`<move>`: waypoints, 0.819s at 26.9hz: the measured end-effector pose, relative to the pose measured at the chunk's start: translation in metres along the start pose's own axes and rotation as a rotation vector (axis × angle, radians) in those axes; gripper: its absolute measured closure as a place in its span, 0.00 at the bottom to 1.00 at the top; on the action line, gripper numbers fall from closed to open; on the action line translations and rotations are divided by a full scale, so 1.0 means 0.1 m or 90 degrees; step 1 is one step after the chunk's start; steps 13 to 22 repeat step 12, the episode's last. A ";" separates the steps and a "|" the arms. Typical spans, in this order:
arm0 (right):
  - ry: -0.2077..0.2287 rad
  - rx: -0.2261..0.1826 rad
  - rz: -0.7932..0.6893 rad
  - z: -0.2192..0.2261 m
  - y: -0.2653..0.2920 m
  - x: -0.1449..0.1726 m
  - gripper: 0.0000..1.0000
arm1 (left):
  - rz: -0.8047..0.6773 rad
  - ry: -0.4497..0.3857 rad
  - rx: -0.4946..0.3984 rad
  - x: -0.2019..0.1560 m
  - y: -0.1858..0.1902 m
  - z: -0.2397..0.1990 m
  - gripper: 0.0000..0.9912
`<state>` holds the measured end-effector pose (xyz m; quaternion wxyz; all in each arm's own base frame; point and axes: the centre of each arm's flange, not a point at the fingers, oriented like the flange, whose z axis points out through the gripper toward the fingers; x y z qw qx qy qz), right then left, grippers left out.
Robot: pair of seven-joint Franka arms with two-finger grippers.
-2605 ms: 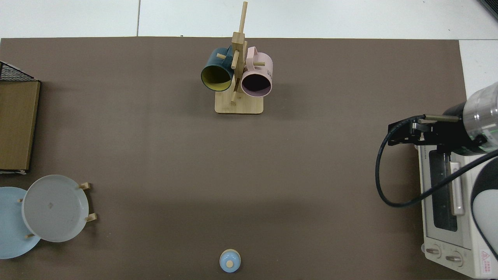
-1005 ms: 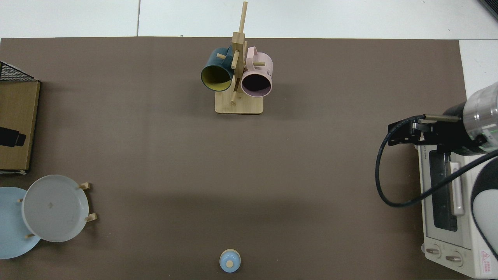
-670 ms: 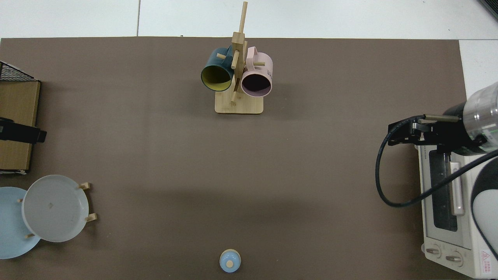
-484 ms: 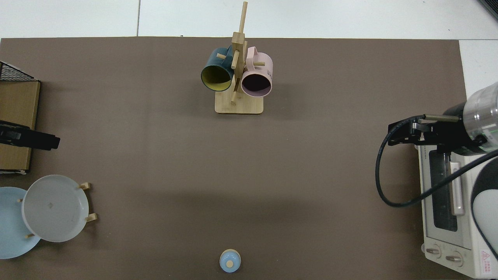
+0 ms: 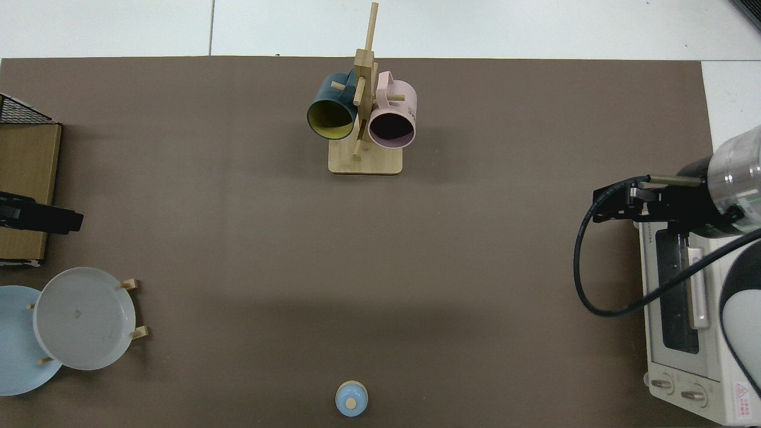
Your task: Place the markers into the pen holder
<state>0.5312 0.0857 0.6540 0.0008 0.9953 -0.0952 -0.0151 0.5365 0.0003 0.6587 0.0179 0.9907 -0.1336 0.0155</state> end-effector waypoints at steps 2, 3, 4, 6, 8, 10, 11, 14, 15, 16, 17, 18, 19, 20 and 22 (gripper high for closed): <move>0.000 0.000 0.000 0.00 0.00 0.00 0.00 | -0.001 -0.002 0.002 0.00 0.00 0.00 0.00; 0.000 0.000 0.000 0.00 0.00 0.00 0.00 | -0.001 -0.003 0.002 0.00 0.00 0.01 0.00; 0.000 0.000 0.000 0.00 0.00 0.00 0.00 | -0.003 -0.004 0.001 0.00 0.00 0.01 0.00; 0.000 0.000 0.000 0.00 0.00 0.00 0.00 | -0.008 -0.007 0.001 0.01 0.01 0.02 0.00; 0.000 0.000 0.000 0.00 0.00 0.00 0.00 | -0.016 -0.012 0.000 0.03 0.01 0.00 0.00; 0.000 0.000 0.000 0.00 0.00 0.00 0.00 | -0.024 -0.013 0.001 0.06 0.01 -0.02 0.00; 0.000 0.000 0.000 0.00 0.00 0.00 0.00 | -0.026 -0.014 0.001 0.09 0.01 -0.03 0.00; 0.000 0.000 0.000 0.00 0.00 0.00 0.00 | -0.028 -0.014 0.001 0.11 0.00 -0.04 0.00; 0.000 0.000 0.000 0.00 0.00 0.00 0.00 | -0.028 -0.014 0.001 0.11 0.00 -0.04 0.00; 0.000 0.000 0.000 0.00 0.00 0.00 0.00 | -0.028 -0.014 0.001 0.11 0.00 -0.04 0.00; 0.000 0.000 0.000 0.00 0.00 0.00 0.00 | -0.028 -0.014 0.001 0.11 0.00 -0.04 0.00; 0.000 0.000 0.000 0.00 0.00 0.00 0.00 | -0.028 -0.014 0.001 0.11 0.00 -0.04 0.00; 0.000 0.000 0.000 0.00 0.00 0.00 0.00 | -0.028 -0.014 0.001 0.11 0.00 -0.04 0.00; 0.000 0.000 0.000 0.00 0.00 0.00 0.00 | -0.028 -0.014 0.001 0.11 0.00 -0.04 0.00; 0.000 0.000 0.000 0.00 0.00 0.00 0.00 | -0.028 -0.014 0.001 0.11 0.00 -0.04 0.00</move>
